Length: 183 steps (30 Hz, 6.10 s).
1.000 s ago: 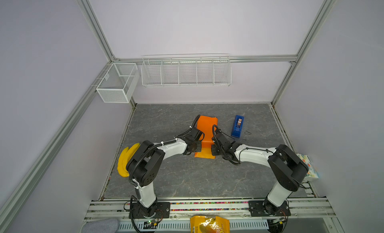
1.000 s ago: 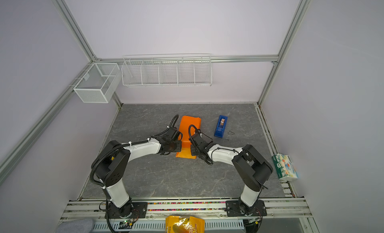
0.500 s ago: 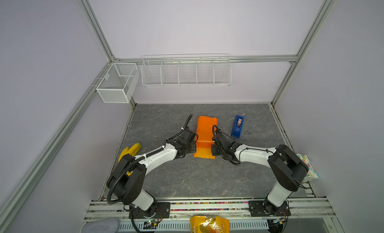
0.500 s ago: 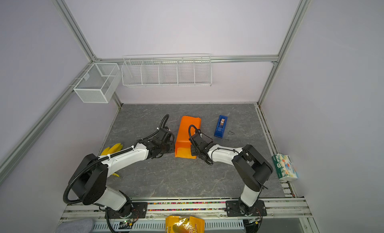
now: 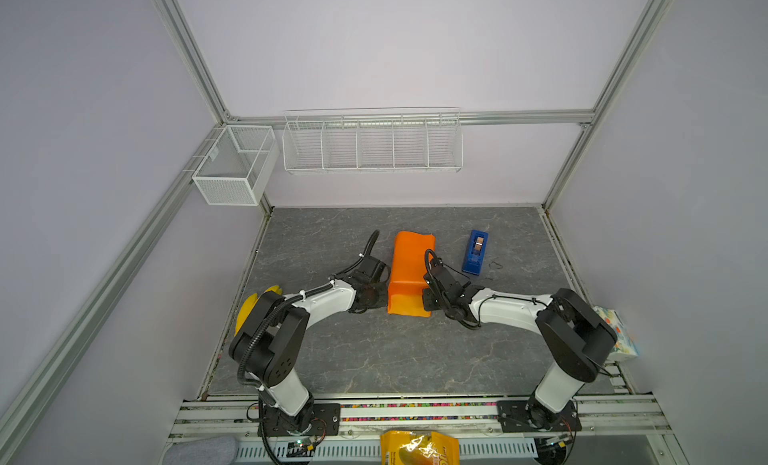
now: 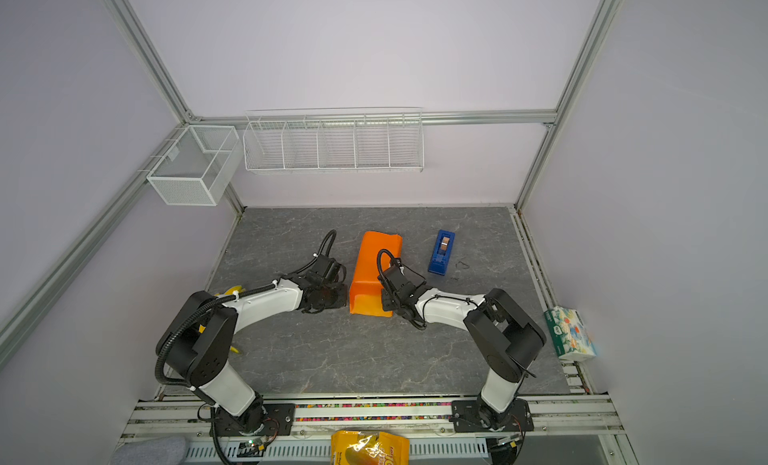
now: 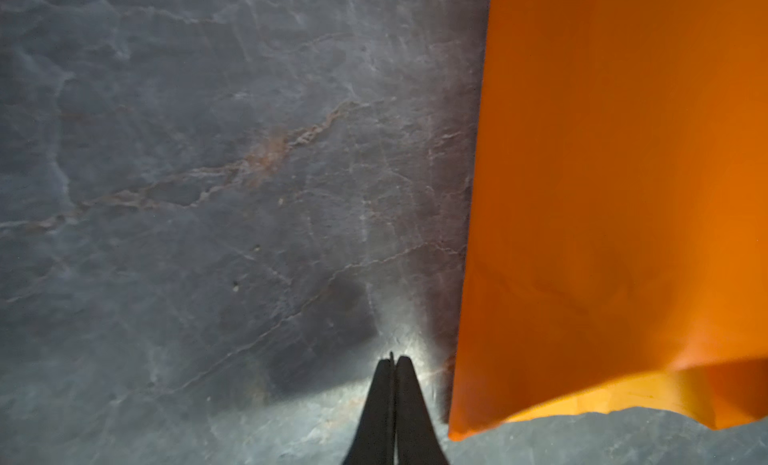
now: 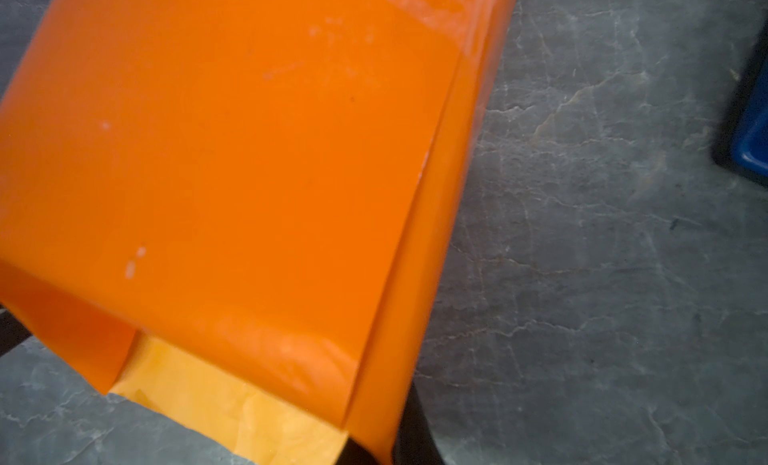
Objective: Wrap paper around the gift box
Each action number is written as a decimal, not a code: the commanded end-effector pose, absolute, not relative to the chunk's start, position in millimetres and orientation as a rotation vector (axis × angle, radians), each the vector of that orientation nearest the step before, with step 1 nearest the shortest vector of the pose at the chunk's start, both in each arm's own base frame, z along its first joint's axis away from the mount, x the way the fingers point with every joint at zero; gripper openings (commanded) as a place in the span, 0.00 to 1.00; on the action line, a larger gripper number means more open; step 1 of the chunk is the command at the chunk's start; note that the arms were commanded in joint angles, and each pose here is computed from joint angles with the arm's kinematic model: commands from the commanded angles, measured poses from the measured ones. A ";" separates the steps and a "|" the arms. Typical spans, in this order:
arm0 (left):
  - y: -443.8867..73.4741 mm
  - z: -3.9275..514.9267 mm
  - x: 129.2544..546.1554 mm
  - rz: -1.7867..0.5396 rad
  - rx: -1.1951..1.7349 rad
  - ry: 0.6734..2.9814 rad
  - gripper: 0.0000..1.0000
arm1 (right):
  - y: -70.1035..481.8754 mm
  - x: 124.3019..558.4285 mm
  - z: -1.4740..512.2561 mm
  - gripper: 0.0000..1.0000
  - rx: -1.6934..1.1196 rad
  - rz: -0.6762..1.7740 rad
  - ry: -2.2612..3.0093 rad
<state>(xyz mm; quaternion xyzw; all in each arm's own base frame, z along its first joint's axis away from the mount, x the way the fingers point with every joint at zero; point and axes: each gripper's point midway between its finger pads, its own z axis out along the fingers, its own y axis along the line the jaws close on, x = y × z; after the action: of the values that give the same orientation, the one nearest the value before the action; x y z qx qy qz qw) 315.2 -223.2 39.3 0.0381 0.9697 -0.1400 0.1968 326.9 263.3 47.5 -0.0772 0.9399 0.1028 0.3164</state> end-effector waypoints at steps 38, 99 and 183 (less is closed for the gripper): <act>-287.4 36.8 313.8 -0.929 0.009 2.642 0.00 | 259.6 324.9 47.2 0.06 -0.197 0.275 2.483; -305.0 45.9 333.9 -0.865 -0.012 2.576 0.00 | 258.6 324.9 46.8 0.06 -0.197 0.270 2.483; -311.8 27.4 321.9 -0.804 0.007 2.664 0.02 | 256.5 315.8 49.8 0.08 -0.128 0.472 2.528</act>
<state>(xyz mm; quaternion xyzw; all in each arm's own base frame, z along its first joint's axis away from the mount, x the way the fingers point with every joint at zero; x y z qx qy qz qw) 317.2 -305.7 26.6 0.0009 0.9439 -0.2772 0.1792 314.5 239.2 46.4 -0.0393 0.9489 0.1388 0.2808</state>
